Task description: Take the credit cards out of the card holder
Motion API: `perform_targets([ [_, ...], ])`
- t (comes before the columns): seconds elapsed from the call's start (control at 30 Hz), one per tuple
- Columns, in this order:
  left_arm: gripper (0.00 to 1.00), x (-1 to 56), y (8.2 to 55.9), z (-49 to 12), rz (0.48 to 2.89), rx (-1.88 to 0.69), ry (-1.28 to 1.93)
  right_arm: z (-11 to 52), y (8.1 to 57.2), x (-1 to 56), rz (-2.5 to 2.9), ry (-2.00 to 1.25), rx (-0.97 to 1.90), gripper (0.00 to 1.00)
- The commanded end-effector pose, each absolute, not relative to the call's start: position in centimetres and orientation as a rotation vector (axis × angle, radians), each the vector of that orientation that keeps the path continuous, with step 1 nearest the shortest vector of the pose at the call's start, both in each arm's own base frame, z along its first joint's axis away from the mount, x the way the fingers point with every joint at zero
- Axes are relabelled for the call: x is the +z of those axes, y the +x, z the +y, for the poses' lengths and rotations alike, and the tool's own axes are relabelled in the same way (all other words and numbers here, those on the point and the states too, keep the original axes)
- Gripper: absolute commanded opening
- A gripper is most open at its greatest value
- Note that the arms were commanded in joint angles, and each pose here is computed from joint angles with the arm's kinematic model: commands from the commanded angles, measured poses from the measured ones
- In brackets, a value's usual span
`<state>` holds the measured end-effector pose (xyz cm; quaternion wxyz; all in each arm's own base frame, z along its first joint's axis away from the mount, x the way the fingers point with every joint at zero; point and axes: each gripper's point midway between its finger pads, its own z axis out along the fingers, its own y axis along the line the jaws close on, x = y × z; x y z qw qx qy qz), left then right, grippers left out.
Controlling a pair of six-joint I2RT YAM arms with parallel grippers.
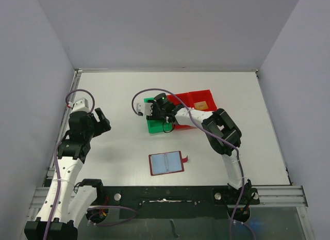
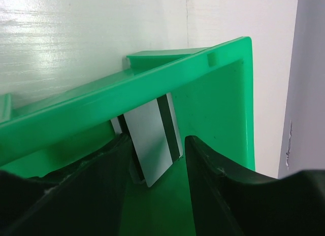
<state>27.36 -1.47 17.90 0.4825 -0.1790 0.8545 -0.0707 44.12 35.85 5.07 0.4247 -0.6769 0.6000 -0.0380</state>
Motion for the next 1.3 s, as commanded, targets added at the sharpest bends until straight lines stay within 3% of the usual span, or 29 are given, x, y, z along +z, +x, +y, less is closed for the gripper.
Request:
perform_targets([
  [0.0,0.77,19.1,28.3,-1.6,2.038,-0.187,-0.414,36.6,45.1,10.7,1.431,-1.586,-0.068,0.48],
  [0.33,0.77,19.0,28.4,-1.6,2.041,-0.189,-0.413,36.5,45.4,13.4,1.421,-1.507,-0.013,0.56],
  [0.53,0.77,19.1,28.3,-1.6,2.038,-0.187,-0.413,36.7,44.8,18.5,1.376,-1.374,0.027,0.59],
  [0.73,0.77,19.3,28.3,-1.4,2.028,-0.180,-0.419,34.3,41.4,25.4,1.408,-1.032,0.170,0.64],
  [0.9,0.77,19.6,28.2,-1.2,2.013,-0.173,-0.426,31.5,37.4,26.4,1.560,-0.693,0.257,0.62],
  [1.03,0.77,19.5,28.2,-1.2,2.016,-0.170,-0.428,30.2,34.3,25.5,1.676,-0.628,0.179,0.72],
  [1.23,0.77,19.5,28.3,-1.0,2.015,-0.158,-0.435,28.2,30.7,23.6,1.823,-0.398,0.376,0.80],
  [1.27,0.77,19.5,28.3,-1.0,2.015,-0.159,-0.434,27.3,30.6,23.1,1.843,-0.307,0.379,0.90],
])
